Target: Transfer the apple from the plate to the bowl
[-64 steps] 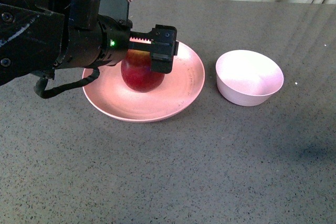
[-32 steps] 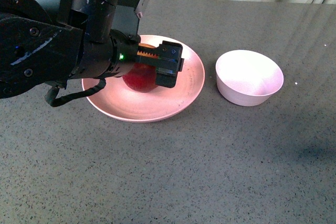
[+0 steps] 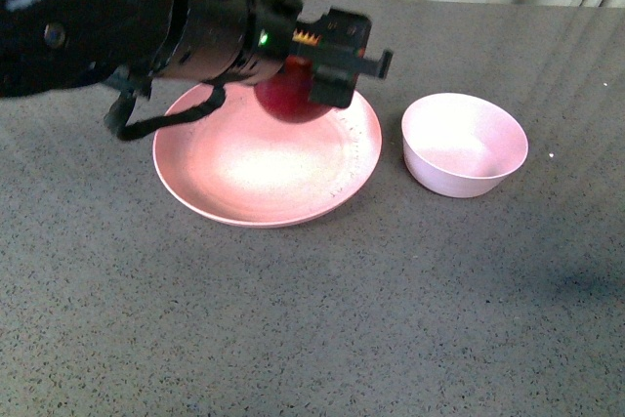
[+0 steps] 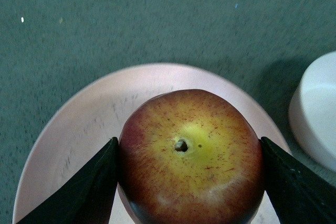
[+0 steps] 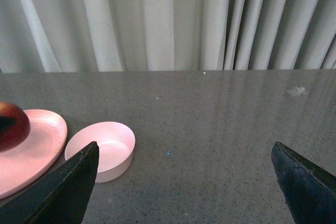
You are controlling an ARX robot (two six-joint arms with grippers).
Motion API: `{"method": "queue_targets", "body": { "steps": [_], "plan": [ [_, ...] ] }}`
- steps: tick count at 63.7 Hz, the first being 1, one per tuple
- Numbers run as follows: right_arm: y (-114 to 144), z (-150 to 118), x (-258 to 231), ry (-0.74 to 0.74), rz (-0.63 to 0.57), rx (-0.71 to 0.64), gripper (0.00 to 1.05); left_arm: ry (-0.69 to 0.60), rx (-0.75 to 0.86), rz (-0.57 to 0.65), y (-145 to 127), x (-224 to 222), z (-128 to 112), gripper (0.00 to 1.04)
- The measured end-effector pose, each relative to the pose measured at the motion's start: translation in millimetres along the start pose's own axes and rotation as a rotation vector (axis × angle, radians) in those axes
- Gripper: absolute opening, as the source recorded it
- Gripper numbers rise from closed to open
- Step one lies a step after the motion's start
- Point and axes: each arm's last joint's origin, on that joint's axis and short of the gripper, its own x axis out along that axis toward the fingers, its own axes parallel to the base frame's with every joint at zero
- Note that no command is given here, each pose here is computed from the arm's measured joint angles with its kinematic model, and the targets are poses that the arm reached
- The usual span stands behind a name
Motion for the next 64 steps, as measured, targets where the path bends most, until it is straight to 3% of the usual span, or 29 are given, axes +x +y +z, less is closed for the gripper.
{"method": "queue_targets", "body": {
  "steps": [9,19,48,64],
  "plan": [
    [0,0,0,0.0,0.0,0.0,0.96,-0.059,0.015,-0.049,-19,2,28,0.68],
    [0,0,0,0.0,0.0,0.0,0.96,-0.075,0.031,-0.122,-45,9,40,0.68],
    [0,0,0,0.0,0.0,0.0,0.96,-0.017,0.067,-0.235,-95,35,25,0.68],
    [0,0,0,0.0,0.0,0.0,0.96,0.012,0.079,-0.256,-105,43,16,0.68]
  ]
}}
